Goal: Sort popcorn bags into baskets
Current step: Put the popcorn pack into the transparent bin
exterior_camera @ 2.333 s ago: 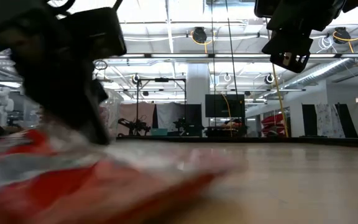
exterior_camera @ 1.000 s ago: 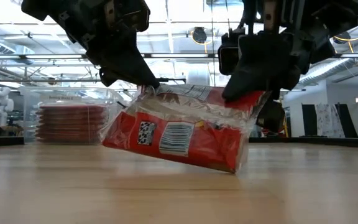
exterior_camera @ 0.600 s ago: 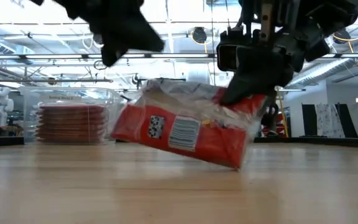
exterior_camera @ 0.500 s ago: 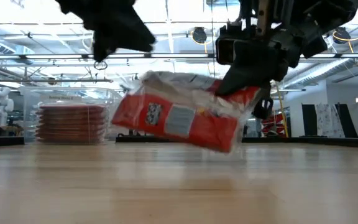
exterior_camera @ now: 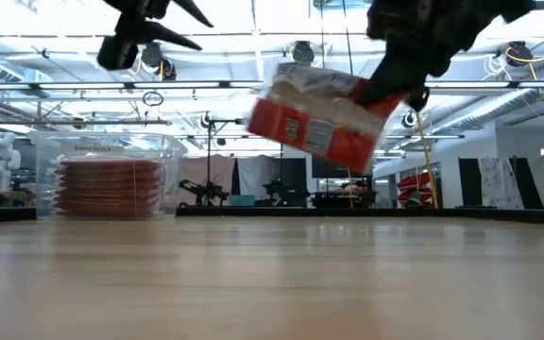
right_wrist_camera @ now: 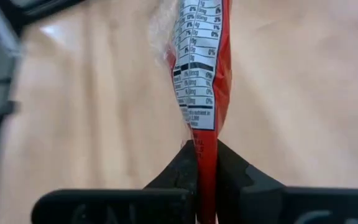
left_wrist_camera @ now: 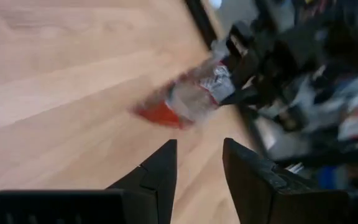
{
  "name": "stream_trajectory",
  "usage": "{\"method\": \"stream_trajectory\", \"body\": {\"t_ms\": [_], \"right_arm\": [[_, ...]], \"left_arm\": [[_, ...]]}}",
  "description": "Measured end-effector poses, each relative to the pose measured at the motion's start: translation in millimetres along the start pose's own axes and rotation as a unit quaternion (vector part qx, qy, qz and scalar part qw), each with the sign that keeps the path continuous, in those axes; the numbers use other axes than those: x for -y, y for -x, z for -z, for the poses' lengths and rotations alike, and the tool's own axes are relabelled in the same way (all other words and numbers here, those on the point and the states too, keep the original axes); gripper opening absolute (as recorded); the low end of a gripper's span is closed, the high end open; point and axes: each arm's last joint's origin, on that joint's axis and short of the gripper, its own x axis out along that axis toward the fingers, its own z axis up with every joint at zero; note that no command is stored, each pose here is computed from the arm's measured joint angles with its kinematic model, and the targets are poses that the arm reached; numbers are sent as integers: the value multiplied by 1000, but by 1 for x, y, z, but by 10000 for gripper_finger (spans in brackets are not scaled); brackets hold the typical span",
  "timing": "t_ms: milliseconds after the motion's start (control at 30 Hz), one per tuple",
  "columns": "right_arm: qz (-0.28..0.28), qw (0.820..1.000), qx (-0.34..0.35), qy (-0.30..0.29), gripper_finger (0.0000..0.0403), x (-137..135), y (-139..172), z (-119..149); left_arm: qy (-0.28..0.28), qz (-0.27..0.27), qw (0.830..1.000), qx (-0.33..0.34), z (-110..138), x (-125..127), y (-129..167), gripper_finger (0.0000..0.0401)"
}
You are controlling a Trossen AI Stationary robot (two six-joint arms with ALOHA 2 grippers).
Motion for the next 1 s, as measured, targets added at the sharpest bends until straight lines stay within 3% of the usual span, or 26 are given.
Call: {"method": "stream_trajectory", "body": {"t_ms": [167,233,333,500,567,767,1000], "right_arm": [[81,993,32,85,12,1,29,-13],[111,985,46,123,12,0,37,-20],[159,969,47,185,12,1,43,-25],[222,933,55,278,11,-2,51,-38],[252,907,51,334,11,-2,53,-42],[339,800,28,494,11,-1,57,-52],[373,725,-13,579,12,2,57,-56]], "left_arm": [[108,61,991,52,-21,9,6,134],[125,86,986,70,-28,11,6,134],[152,140,973,105,-42,19,7,134],[202,171,955,133,-58,19,7,134],[217,172,951,135,-60,18,6,140],[301,173,927,141,-69,13,4,188],[360,172,904,156,-83,5,3,261]]}}
